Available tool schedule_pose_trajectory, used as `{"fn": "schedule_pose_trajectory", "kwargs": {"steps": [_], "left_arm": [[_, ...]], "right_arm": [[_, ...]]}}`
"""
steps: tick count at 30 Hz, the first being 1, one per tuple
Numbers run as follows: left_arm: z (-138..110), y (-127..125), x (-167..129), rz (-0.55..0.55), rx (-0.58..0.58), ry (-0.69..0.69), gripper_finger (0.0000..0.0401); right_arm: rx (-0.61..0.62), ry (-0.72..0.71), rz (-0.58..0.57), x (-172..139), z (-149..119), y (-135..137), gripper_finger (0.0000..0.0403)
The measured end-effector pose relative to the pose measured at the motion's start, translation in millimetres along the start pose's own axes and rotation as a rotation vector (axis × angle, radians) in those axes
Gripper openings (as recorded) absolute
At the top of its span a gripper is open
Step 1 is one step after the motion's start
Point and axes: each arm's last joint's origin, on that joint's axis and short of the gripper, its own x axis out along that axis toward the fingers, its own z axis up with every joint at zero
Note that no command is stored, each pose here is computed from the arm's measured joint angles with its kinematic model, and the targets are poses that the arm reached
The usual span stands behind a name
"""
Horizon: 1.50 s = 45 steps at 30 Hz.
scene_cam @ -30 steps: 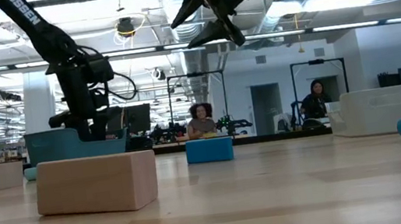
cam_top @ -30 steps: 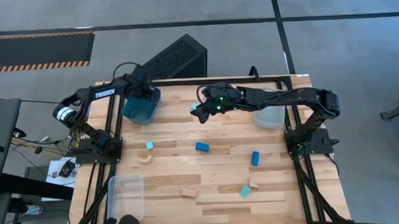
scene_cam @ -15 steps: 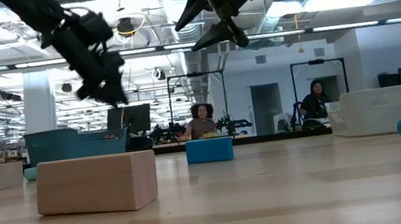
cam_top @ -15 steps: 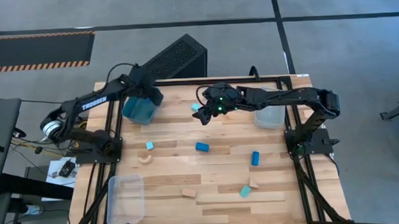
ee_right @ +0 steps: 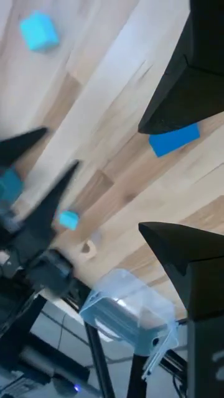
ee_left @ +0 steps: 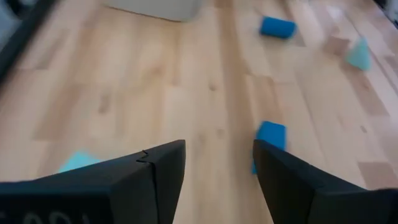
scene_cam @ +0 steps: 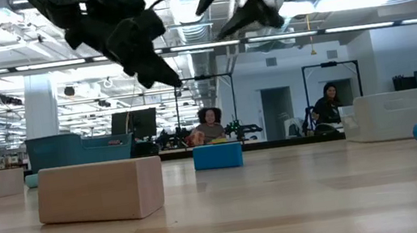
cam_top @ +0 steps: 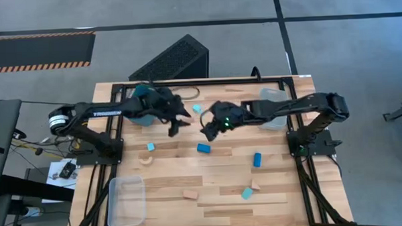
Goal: Sort & place blocks by color
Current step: Put the left blue block into the blue bin
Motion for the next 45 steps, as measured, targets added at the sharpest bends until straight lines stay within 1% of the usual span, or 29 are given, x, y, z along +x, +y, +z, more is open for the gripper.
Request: {"fn": "schedule_pose_trajectory", "kwargs": {"steps": [3,6,8,9,12,14,15,18,22,25,28,30,33,35,37,39,41,43,45], "left_arm": [[-7,-11,21,-0.050,-0.012,0.056,0.0174],[-17,-19,41,-0.085,-0.011,0.109,0.0174],[-19,-24,55,-0.102,0.007,0.102,0.0174],[-22,-27,61,-0.114,0.014,0.116,0.0174],[-26,-39,77,-0.151,0.071,0.101,0.0175],[-27,-47,85,-0.167,0.104,0.089,0.0180],[-28,-50,89,-0.159,0.120,0.090,0.0184],[-38,-55,102,-0.077,0.127,0.130,0.0204],[-47,-58,114,-0.033,0.139,0.164,0.0243],[-56,-57,121,-0.015,0.112,0.208,0.0267],[-60,-56,125,-0.030,0.068,0.220,0.0272],[-61,-57,126,-0.005,0.023,0.233,0.0262],[-60,-57,126,0.026,-0.045,0.221,0.0228],[-57,-58,123,0.030,-0.077,0.217,0.0196],[-53,-58,122,0.040,-0.095,0.226,0.0159],[-48,-59,116,0.051,-0.124,0.266,0.0122],[-38,-57,112,0.076,-0.140,0.275,0.0086],[-27,-54,106,0.090,-0.150,0.270,0.0058],[-22,-52,102,0.097,-0.156,0.266,0.0038]], "right_arm": [[-0.021,-0.036,-0.053,-25,-3,2,0.0264],[-0.034,-0.093,-0.104,-49,-1,-2,0.0264],[-0.063,-0.109,-0.127,-62,1,-5,0.0264],[-0.071,-0.100,-0.146,-67,0,-7,0.0264],[-0.084,-0.064,-0.191,-75,-3,-13,0.0264],[-0.100,-0.028,-0.216,-77,-9,-14,0.0264],[-0.103,-0.013,-0.223,-77,-12,-14,0.0264],[-0.133,0.030,-0.246,-73,-23,-10,0.0264],[-0.164,0.068,-0.261,-60,-33,-5,0.0264],[-0.192,0.086,-0.259,-52,-38,-2,0.0264],[-0.228,0.129,-0.245,-45,-41,-2,0.0264],[-0.245,0.134,-0.226,-42,-41,0,0.0264],[-0.275,0.144,-0.232,-44,-39,-2,0.0264],[-0.280,0.123,-0.212,-43,-35,-1,0.0264],[-0.294,0.119,-0.216,-47,-32,-4,0.0264],[-0.300,0.088,-0.189,-50,-26,-3,0.0264],[-0.311,0.073,-0.175,-54,-20,-6,0.0264],[-0.319,0.053,-0.164,-58,-14,-8,0.0264],[-0.318,0.029,-0.158,-63,-8,-10,0.0264]]}}
